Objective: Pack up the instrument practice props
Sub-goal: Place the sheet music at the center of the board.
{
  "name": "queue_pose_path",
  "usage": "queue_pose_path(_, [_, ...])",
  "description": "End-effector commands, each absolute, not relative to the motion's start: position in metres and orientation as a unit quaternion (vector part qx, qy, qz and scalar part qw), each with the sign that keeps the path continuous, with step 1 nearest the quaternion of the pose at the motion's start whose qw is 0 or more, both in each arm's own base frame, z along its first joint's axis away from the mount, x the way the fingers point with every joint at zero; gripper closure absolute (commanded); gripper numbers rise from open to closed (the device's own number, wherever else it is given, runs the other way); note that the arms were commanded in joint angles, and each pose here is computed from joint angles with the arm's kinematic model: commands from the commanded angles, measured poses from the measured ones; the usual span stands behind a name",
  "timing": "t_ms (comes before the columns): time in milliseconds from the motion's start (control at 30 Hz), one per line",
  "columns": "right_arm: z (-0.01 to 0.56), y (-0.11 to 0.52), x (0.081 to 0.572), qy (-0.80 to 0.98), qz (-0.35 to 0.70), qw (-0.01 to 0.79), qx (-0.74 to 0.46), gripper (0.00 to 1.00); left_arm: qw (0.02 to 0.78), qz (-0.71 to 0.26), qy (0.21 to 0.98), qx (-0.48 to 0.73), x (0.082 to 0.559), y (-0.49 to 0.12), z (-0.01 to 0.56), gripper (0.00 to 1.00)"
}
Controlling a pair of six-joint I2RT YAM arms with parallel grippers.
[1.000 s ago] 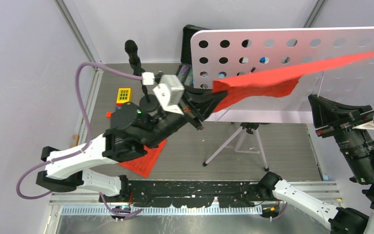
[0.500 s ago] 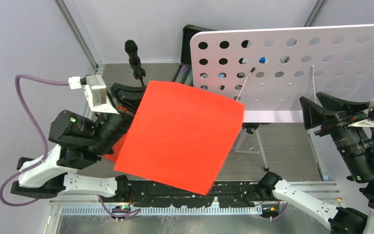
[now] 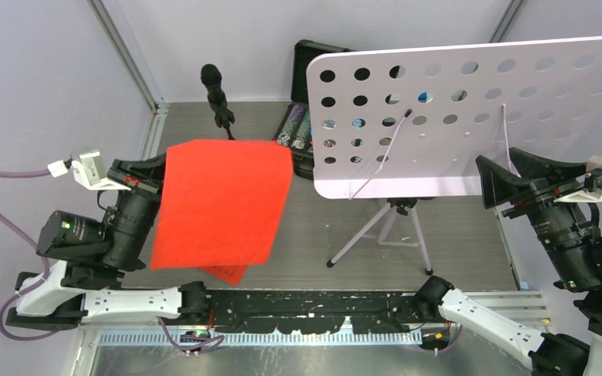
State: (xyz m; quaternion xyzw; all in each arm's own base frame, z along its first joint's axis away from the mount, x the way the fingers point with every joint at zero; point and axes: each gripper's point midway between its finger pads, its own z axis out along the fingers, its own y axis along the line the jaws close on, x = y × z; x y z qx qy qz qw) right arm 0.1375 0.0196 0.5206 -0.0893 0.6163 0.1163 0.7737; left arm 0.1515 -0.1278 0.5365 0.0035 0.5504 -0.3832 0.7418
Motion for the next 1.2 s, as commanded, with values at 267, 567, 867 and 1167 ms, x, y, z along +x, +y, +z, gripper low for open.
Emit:
queue_pose_path(267, [0.519, 0.028, 0.144, 0.616, 0.126, 0.773, -0.084, 0.39, 0.663, -0.244, 0.598, -0.379, 0.179, -0.003, 0.335, 1.00])
queue_pose_path(567, [0.512, 0.033, 0.149, 0.624, 0.128, 0.766, -0.085, 0.39, 0.659, -0.205, 0.608, -0.392, 0.180, -0.010, 0.281, 1.00])
queue_pose_path(867, [0.505, 0.043, 0.156, 0.631, 0.132, 0.759, -0.091, 0.35, 0.697, -0.080, 0.660, -0.270, 0.181, -0.022, 0.306, 1.00])
queue_pose_path(1167, [0.515, 0.045, 0.140, 0.613, 0.155, 0.766, -0.119, 0.11, 0.718, -0.047, 0.659, -0.218, 0.185, -0.039, 0.332, 1.00])
